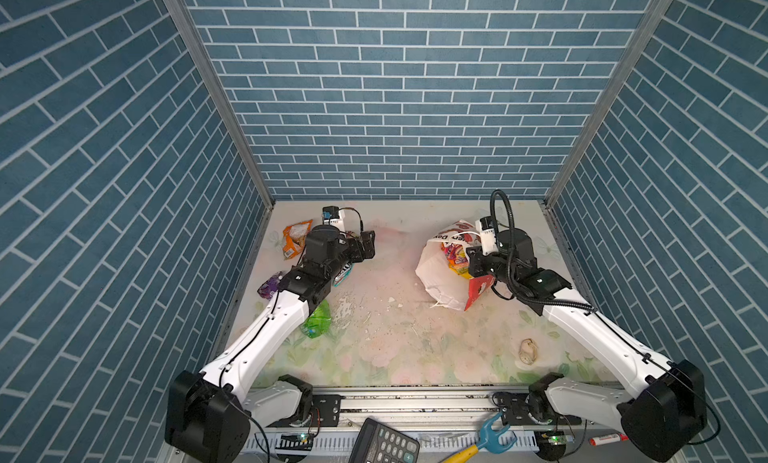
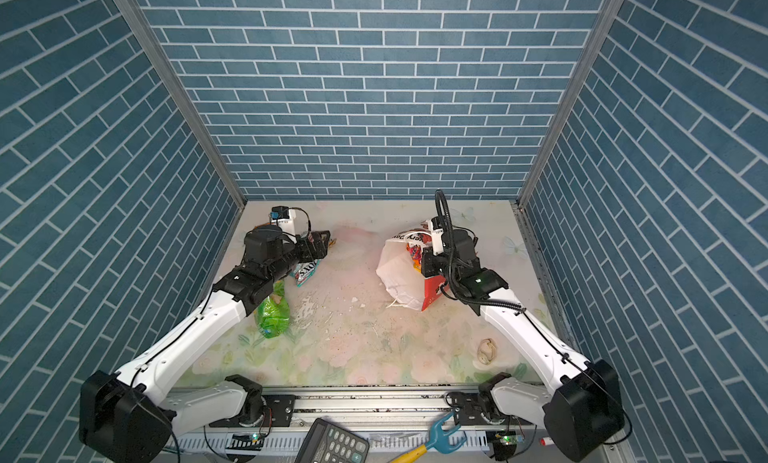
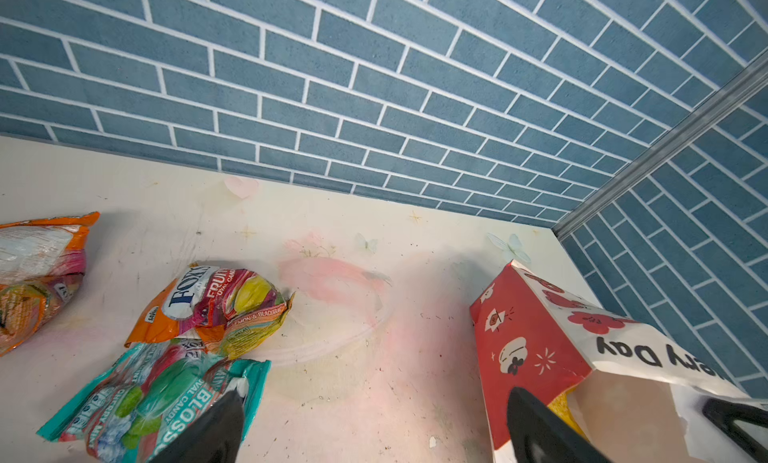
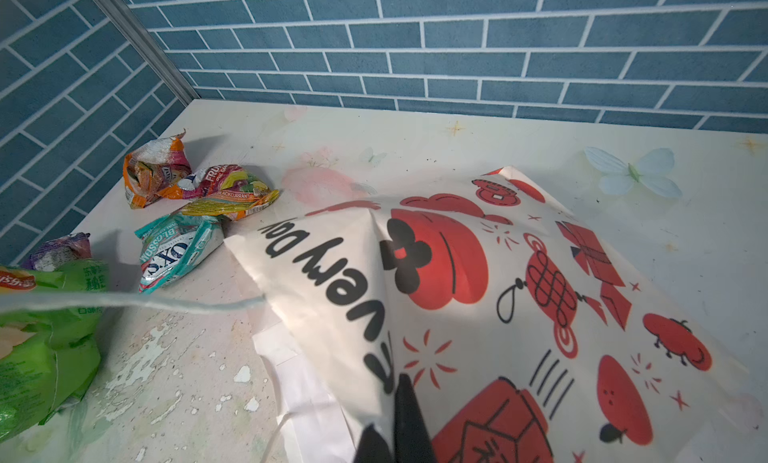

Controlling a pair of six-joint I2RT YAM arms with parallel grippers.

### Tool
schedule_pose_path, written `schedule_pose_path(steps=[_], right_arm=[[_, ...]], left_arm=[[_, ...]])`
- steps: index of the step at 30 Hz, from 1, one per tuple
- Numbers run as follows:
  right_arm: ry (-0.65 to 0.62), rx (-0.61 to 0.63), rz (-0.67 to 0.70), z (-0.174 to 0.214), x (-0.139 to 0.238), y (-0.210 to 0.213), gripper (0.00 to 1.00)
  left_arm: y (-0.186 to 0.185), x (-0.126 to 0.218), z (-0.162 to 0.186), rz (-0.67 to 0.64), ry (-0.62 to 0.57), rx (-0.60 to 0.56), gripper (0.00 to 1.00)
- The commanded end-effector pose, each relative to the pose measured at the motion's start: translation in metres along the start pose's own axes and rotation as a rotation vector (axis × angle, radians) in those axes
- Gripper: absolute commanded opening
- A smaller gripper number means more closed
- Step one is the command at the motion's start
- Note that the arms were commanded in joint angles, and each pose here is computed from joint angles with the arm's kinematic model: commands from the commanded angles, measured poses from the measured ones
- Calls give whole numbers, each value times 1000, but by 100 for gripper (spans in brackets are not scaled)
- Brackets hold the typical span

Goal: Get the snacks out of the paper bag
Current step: 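Move the empty left gripper back toward the paper bag opening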

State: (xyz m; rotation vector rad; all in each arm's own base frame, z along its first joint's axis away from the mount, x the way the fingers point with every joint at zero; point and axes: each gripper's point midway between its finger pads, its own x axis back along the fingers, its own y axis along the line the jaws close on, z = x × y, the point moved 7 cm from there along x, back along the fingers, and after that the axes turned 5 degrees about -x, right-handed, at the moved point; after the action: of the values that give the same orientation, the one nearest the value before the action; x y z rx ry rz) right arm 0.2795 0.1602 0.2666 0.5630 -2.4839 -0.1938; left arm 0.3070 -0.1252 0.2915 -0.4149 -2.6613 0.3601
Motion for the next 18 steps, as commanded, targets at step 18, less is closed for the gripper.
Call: schedule_pose_path(steps=[18], right_arm=[[-37, -61, 17, -3, 7, -2, 0]], left_arm=[[-81, 26, 22, 264, -58, -113, 99]])
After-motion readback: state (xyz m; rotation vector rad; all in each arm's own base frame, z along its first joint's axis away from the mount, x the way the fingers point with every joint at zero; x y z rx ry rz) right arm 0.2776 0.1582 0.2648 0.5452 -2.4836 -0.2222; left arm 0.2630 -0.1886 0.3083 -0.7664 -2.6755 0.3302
